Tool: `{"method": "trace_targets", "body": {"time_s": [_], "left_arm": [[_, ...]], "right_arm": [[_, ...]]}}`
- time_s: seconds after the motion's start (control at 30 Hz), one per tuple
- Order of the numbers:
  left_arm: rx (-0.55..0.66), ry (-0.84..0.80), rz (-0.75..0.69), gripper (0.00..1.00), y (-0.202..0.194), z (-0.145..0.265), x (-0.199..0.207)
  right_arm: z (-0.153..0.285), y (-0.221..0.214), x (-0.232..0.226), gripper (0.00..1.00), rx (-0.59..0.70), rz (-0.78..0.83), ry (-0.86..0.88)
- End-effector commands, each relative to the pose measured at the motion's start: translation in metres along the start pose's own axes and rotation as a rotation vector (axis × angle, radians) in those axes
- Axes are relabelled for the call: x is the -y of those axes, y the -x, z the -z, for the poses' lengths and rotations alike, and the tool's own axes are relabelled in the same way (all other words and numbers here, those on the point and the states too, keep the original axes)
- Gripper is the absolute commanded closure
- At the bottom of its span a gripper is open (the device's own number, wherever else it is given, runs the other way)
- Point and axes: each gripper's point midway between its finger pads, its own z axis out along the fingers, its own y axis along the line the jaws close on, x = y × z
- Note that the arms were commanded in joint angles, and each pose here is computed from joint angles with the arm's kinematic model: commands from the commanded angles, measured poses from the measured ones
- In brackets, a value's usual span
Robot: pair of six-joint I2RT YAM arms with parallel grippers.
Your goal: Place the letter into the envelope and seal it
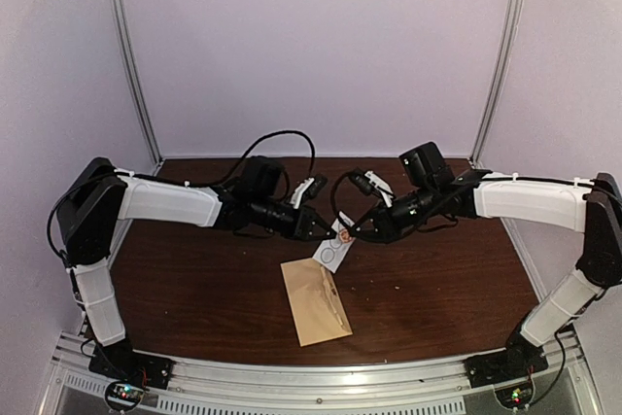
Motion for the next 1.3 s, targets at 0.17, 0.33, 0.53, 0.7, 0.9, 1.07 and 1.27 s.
{"method": "trace_targets", "body": {"time_s": [0.17,0.33,0.53,0.7,0.9,1.07,1.27], "left_arm": [[0.14,0.077,0.017,1.0,0.035,0.029,-0.038],[0.202,0.137,0.077,1.0,0.037,0.053,-0.083],[0.235,0.193,0.162,1.0,0.027,0.076,-0.134],[0.242,0.281,0.179,1.0,0.019,0.091,-0.161],[0.188,0.477,0.14,0.7,0.006,0.107,-0.187],[0.205,0.728,0.089,0.39,0.009,0.151,-0.195],[0.238,0.715,0.037,0.36,0.023,0.158,-0.162]], "right_arm": [[0.016,0.023,-0.012,1.0,0.111,-0.026,-0.013],[0.02,0.021,-0.013,1.0,0.147,-0.066,-0.02],[0.02,0.014,-0.009,1.0,0.162,-0.106,-0.035],[0.019,0.014,-0.003,1.0,0.179,-0.131,-0.059],[0.019,0.014,0.01,1.0,0.193,-0.17,-0.116],[0.025,0.014,0.013,1.0,0.223,-0.188,-0.136],[0.028,0.009,0.015,1.0,0.236,-0.215,-0.14]]}}
